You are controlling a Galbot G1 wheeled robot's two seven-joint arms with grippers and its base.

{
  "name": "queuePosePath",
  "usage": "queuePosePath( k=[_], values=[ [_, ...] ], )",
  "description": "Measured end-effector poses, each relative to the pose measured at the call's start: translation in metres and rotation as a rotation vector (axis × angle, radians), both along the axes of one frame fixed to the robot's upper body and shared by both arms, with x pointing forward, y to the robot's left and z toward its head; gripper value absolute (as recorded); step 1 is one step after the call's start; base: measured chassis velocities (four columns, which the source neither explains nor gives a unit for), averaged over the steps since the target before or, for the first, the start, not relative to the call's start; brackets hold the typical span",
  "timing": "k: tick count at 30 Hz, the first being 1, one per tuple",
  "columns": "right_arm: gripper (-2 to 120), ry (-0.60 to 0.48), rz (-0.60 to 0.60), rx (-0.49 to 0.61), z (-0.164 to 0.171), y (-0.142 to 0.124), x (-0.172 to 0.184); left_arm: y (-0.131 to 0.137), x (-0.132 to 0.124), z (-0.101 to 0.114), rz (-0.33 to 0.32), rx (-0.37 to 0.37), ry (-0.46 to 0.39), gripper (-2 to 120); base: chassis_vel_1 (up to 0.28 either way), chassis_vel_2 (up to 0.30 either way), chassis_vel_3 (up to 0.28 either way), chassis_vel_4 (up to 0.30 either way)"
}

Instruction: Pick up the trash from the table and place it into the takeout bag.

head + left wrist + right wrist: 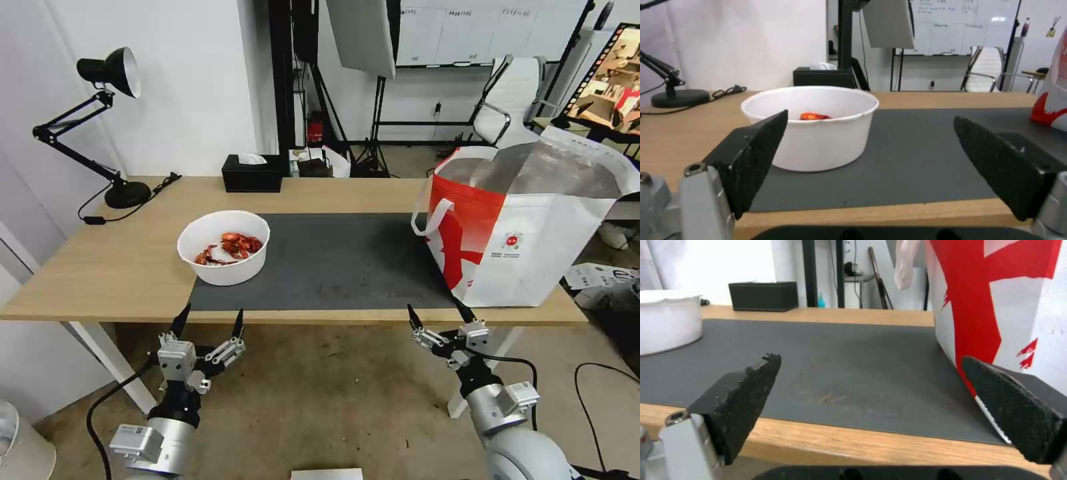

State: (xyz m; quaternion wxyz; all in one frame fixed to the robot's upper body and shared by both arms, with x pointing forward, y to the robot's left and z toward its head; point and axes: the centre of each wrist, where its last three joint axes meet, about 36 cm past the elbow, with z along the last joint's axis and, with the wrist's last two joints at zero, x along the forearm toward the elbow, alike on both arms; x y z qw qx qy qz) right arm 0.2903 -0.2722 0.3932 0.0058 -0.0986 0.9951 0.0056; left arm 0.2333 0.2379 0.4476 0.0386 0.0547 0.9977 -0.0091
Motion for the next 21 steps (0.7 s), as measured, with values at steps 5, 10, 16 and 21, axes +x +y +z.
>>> queuePosePath(
  k=[5, 10, 16, 21],
  values=[
    [100, 0.0, 0.0, 0.0, 0.0, 0.0, 0.0, 0.016, 0.026, 0.024, 0.004, -0.042, -0.012, 100, 0.0, 0.0, 0.0, 0.0],
    [100, 0.0, 0.001, 0.0, 0.0, 0.0, 0.0, 0.041, 0.065, 0.059, -0.011, -0.127, 0.031, 100, 0.0, 0.0, 0.0, 0.0],
    [100, -0.001, 0.001, 0.0, 0.0, 0.0, 0.0, 0.073, 0.111, 0.074, -0.051, -0.177, 0.133, 100, 0.0, 0.0, 0.0, 0.0],
    [100, -0.001, 0.001, 0.0, 0.0, 0.0, 0.0, 0.094, 0.154, 0.09, -0.056, -0.219, 0.203, 100, 0.0, 0.0, 0.0, 0.0]
  ],
)
